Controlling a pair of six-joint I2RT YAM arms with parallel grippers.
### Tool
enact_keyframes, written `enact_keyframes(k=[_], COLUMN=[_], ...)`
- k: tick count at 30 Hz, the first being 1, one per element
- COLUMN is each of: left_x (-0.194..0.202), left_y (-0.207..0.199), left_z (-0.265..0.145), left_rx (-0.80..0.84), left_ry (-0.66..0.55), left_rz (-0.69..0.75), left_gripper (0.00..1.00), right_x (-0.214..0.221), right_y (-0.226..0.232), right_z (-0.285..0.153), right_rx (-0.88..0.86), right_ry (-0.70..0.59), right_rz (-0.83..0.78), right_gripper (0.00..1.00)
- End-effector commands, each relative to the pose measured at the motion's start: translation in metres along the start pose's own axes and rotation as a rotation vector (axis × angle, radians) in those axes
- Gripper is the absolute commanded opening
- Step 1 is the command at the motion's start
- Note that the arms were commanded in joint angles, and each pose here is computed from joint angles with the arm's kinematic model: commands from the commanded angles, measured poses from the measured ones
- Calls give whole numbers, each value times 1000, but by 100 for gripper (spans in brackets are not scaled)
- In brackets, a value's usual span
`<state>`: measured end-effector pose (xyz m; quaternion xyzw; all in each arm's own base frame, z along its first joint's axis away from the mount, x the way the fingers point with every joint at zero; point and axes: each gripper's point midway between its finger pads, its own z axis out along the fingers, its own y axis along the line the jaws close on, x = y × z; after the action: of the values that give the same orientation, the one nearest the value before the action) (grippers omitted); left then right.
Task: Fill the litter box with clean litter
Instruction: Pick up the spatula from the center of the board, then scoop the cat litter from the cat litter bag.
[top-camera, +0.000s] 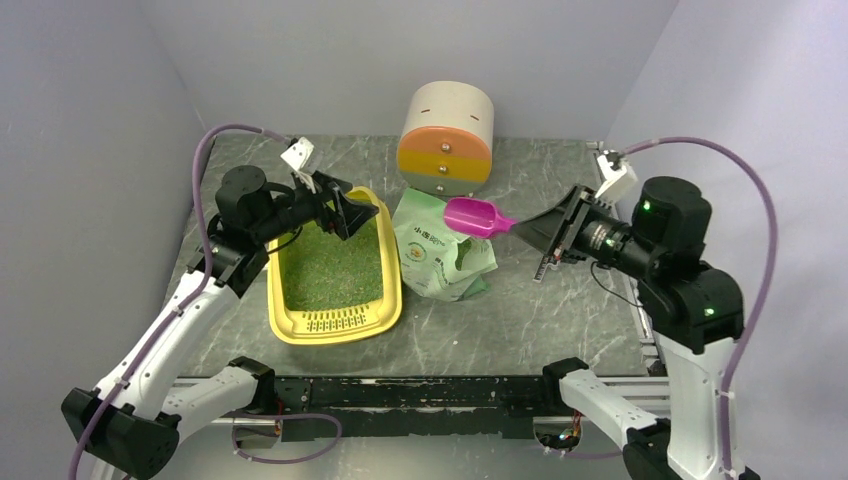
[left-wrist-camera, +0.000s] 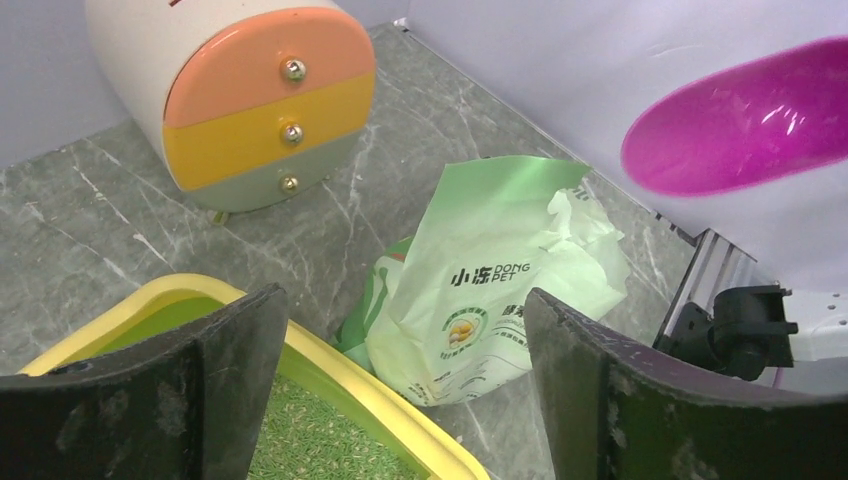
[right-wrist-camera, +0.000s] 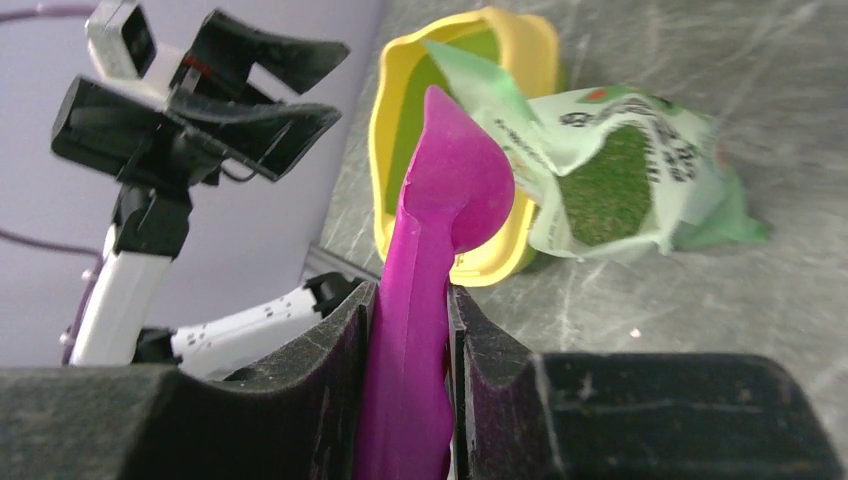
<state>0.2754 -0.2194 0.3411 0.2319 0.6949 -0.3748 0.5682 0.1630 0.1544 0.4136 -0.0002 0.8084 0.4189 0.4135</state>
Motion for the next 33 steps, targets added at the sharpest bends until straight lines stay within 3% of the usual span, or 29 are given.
enact_keyframes(k=[1, 7, 20, 33], left_x=[-4, -1, 14, 38], left_y=[-6, -5, -2, -9], left_z=[0, 0, 7, 33], left_rx=[46, 56, 71, 230], left_ry=[-25, -19, 23, 51], left_rz=[88, 119, 92, 53], left_gripper=[93, 95, 94, 95], right_x=[5, 23, 30, 44], right_y=[-34, -29, -77, -110], right_z=[-36, -30, -4, 56], right_rx=[311, 269, 423, 414], right_ry=[-2, 82, 100, 231], right_rz=[79, 118, 123, 119], right_gripper=[0, 0, 0, 0])
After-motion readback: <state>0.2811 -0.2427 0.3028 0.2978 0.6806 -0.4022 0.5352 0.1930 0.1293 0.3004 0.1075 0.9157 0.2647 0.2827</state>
